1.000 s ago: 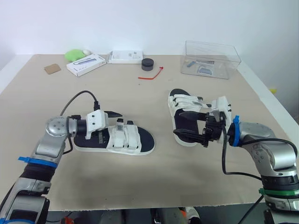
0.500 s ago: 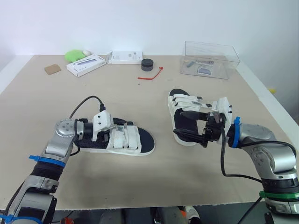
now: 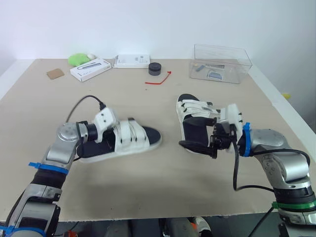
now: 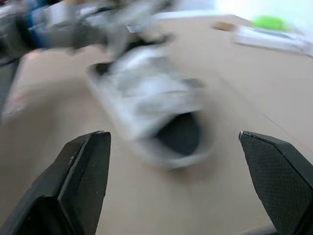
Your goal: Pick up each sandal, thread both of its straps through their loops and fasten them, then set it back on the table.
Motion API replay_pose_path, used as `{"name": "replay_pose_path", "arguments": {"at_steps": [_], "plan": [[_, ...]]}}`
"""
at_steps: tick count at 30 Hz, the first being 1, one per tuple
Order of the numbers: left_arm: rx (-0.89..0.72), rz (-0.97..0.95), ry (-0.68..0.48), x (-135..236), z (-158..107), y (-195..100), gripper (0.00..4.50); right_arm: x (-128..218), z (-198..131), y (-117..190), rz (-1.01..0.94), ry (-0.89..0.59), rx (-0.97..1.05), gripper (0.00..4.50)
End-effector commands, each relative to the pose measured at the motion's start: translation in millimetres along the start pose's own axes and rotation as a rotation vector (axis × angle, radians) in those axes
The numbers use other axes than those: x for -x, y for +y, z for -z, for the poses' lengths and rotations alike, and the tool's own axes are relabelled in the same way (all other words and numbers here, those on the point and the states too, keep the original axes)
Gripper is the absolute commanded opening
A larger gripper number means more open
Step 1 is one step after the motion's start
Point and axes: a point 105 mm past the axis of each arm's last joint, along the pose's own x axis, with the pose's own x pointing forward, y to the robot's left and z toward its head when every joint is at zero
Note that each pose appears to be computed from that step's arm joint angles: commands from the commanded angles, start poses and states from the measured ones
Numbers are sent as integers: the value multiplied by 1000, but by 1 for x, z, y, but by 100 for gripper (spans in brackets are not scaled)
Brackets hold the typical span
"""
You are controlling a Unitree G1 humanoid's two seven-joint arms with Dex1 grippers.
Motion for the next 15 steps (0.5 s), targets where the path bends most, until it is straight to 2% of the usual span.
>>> {"name": "replay_pose_path", "arguments": {"at_steps": [1,4,8,15], "plan": [[76,-413,74,21,-5,67,7,-7,-21,12,-94,-41,122,450],[206,-636,121,37,1,96,7,-13,-27,11,-105,-62,130,450],[339,-815,168,53,17,116,7,-16,-30,-2,-83,-82,86,450],[426,-992,225,76,44,135,7,-15,-24,-18,-44,-90,-27,450]]}}
